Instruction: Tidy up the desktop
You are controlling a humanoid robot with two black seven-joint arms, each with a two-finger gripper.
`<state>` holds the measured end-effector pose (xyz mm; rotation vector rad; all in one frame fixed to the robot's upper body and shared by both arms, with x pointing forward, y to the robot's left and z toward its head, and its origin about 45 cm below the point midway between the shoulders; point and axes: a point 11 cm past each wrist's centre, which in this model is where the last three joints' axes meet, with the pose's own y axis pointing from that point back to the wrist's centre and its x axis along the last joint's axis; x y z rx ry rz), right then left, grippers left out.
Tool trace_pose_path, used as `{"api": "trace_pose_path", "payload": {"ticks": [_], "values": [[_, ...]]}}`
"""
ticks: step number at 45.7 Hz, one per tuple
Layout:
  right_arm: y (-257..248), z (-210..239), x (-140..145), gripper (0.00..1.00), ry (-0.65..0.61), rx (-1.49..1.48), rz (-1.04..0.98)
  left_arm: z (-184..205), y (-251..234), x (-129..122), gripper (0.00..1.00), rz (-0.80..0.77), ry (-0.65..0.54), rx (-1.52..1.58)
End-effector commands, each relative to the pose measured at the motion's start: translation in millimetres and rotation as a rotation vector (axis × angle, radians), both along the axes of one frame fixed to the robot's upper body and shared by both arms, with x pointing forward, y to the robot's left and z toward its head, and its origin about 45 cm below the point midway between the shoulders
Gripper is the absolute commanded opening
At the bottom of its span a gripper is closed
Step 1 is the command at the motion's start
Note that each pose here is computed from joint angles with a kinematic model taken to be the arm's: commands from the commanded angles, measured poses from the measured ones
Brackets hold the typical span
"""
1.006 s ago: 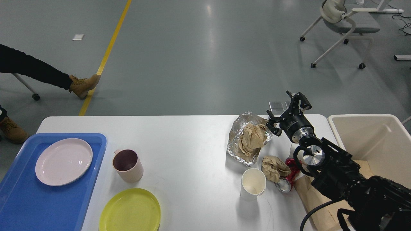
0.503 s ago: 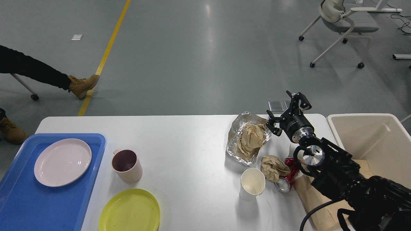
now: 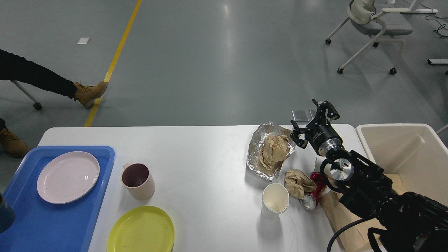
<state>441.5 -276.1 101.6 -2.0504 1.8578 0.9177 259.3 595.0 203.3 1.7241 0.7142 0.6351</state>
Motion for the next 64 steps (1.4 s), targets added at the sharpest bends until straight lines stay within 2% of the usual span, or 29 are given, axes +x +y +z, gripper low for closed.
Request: {"api": "trace_pose_path", "payload": {"ticks": [1,31,37,42,46,51,58,64], "values": [[1,0,0,1.0,0.0,0.001,0.001,-11,-1,-3,0.0,-0.006,0.023,0.008],[0,0,0,1.0,0.0,0.0,0.0,-50,-9,1,0.0,-0.015,0.032,0.043],[0,0,0,1.0,0.0,0.0,0.0,-51,-10,1,0.04,-0.018,0.033,0.042],[0,0,0,1.0,0.0,0.0,0.0,-51,-10,1,0.12,-0.017,0.032,0.041],[0,0,0,1.0,0.0,0.0,0.0,-51,-10,1,0.3,-0.017,0.032,0.041],[1,0,0,1.0,0.001,0.0,0.002,-51,-10,1,0.45,-0.017,0.035,0.04],[0,0,0,1.0,0.0,0.0,0.0,-52,-11,1,0.52,-0.019,0.034,0.037],[0,0,0,1.0,0.0,0.0,0.0,-49,-13,4,0.63,-0.015,0.021,0.023]]}}
